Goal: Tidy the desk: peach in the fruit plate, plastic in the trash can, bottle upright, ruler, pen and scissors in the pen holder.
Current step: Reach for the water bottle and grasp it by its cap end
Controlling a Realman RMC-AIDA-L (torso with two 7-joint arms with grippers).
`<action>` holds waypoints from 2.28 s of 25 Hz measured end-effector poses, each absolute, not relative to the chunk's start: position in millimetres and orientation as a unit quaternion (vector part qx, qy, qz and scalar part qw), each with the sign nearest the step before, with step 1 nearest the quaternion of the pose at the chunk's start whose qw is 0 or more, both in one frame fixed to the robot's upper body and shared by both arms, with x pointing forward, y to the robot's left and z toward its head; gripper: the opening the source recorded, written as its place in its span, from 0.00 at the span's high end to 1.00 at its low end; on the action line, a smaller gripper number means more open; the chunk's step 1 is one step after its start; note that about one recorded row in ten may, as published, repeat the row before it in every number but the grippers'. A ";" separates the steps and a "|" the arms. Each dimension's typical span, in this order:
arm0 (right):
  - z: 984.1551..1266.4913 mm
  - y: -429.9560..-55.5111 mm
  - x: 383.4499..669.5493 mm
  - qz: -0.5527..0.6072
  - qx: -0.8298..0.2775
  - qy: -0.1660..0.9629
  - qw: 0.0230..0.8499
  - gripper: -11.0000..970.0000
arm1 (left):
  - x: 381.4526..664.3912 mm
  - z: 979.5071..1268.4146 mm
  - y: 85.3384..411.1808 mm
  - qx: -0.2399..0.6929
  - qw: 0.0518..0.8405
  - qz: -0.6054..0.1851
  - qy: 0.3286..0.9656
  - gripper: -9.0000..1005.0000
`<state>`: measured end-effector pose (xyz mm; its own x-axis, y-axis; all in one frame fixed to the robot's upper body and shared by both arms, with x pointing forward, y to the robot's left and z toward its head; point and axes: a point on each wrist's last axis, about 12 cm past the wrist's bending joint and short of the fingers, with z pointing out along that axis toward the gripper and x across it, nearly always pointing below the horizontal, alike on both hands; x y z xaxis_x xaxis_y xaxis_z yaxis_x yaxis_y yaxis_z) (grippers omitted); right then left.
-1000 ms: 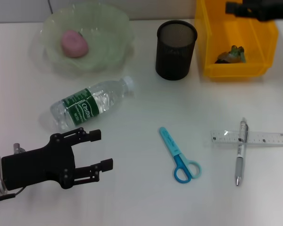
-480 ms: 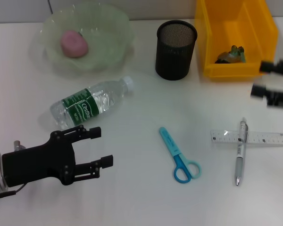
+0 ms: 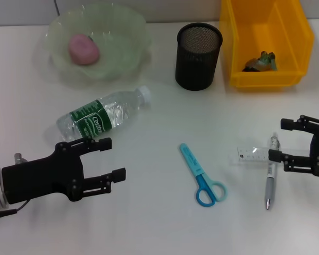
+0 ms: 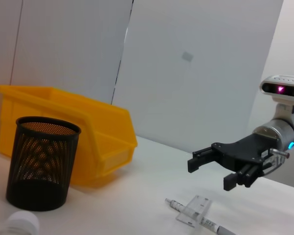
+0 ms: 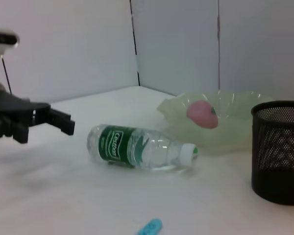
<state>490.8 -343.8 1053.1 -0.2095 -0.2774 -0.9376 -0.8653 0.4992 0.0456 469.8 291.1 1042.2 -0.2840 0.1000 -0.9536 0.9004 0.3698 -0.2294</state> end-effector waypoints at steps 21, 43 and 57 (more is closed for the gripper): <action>1053.9 -340.9 485.9 0.316 -0.398 0.707 0.492 0.14 | 605.2 1174.8 223.8 0.449 0.352 -0.357 0.739 0.20; 1057.4 -343.4 483.8 0.321 -0.398 0.705 0.491 0.14 | 637.7 1136.3 145.3 0.456 0.268 -0.099 0.843 0.20; 1059.4 -340.8 486.3 0.326 -0.396 0.705 0.490 0.14 | 635.8 1105.2 146.7 0.457 0.265 -0.072 0.846 0.20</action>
<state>486.3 -340.8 1059.4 -0.2051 -0.2395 -0.9490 -0.8778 0.4739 0.0702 635.8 146.7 1105.2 -0.4426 0.7346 -0.5142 0.8111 0.5725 0.1198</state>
